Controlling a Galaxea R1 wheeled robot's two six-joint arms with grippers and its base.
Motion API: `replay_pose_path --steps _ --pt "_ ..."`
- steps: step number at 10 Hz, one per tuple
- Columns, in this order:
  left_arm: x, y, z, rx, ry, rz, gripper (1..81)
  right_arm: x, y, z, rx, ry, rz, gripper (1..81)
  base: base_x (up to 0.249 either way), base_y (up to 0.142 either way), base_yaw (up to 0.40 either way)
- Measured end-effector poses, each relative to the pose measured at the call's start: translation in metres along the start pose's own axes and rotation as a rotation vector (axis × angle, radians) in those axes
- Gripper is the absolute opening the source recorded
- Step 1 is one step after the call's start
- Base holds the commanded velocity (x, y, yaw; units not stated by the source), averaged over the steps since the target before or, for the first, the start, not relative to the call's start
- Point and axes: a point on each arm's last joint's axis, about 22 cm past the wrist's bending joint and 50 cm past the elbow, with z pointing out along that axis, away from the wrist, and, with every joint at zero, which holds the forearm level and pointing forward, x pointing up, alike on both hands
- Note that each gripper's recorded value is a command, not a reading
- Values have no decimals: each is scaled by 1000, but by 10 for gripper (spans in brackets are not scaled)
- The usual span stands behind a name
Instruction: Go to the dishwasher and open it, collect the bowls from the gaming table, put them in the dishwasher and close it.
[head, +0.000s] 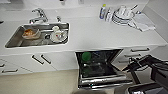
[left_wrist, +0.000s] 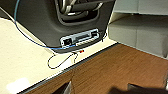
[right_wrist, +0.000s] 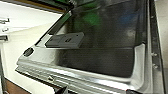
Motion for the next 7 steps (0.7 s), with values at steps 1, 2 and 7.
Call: replay_pose_path --steps 1,2,7 --pt "3 2 0 -6 10 0 811 -20 19 -15 -9 -19 35 811 0 0 0" --pt "1 -5 0 7 11 -7 811 -41 36 -26 -19 -35 74 811 0 0 0" --pt "3 -33 6 77 29 -39 811 -195 101 -12 -20 -194 220 811 0 0 0"
